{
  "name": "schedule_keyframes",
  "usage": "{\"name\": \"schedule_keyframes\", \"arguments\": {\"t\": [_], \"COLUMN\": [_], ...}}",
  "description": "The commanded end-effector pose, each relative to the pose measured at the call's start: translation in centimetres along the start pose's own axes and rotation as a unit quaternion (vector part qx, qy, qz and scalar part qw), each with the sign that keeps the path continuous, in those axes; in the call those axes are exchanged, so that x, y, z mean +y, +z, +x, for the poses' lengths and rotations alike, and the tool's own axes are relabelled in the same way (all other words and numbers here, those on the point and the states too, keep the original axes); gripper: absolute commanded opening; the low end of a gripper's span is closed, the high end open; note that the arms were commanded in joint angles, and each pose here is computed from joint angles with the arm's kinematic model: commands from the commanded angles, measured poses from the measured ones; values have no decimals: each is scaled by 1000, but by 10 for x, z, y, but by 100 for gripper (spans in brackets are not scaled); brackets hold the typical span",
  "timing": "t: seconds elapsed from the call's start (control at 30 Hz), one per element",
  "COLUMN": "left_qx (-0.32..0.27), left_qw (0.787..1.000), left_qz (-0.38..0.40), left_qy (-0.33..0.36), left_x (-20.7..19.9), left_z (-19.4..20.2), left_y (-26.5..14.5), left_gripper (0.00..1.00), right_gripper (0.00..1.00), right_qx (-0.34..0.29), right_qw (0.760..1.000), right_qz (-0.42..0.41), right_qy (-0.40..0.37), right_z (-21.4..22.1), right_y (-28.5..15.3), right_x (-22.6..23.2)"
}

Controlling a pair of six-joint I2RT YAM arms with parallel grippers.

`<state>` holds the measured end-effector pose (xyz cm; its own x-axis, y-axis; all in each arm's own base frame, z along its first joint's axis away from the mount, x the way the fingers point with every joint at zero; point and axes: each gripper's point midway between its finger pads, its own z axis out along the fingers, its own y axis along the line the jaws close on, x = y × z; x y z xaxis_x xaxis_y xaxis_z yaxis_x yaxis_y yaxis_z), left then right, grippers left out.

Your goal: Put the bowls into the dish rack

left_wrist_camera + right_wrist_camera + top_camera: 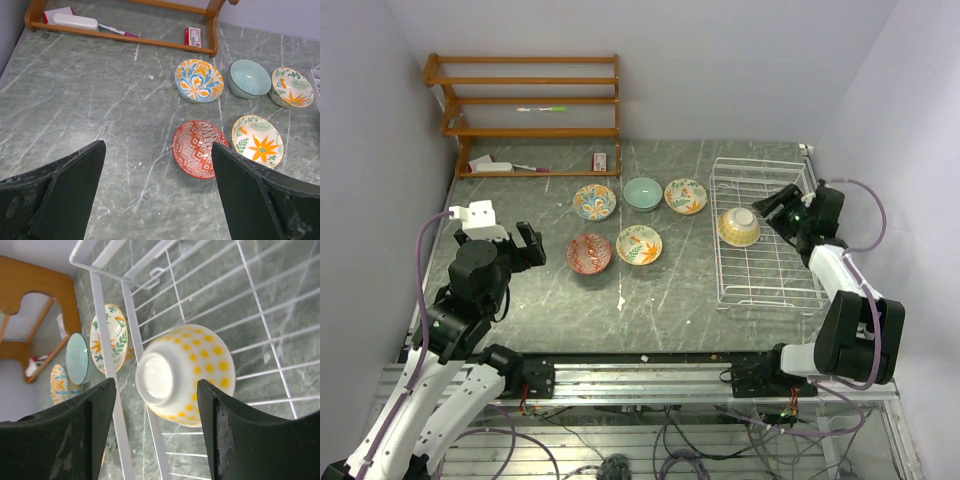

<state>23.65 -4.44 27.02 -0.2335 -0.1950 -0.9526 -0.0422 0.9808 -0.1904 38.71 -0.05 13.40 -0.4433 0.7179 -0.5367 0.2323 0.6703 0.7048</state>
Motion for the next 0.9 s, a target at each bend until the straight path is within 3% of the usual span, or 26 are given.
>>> {"name": "schedule_keyframes", "arguments": {"t": [0.0, 0.17, 0.3, 0.47, 0.87], "left_qx": [-7, -9, -9, -9, -15], "left_qw": [1000, 1000, 1000, 1000, 1000], "left_qz": [5, 5, 6, 10, 3], "left_qy": [-4, -2, -3, -5, -3], "left_x": [-1, -1, -2, -3, 0], "left_z": [-3, -3, -3, -4, -6], "left_y": [2, 1, 1, 1, 0], "left_gripper": [98, 98, 98, 98, 98], "right_gripper": [68, 72, 75, 82, 85], "right_qx": [-17, -12, 2, 40, 80], "right_qw": [988, 965, 947, 936, 932], "right_qz": [90, 154, 207, 219, 176], "right_qy": [-123, -211, -246, -274, -307], "right_z": [-11, -12, -11, -4, 23], "right_y": [-8, -4, -2, 7, 21], "right_x": [13, 31, 19, 11, 19]}}
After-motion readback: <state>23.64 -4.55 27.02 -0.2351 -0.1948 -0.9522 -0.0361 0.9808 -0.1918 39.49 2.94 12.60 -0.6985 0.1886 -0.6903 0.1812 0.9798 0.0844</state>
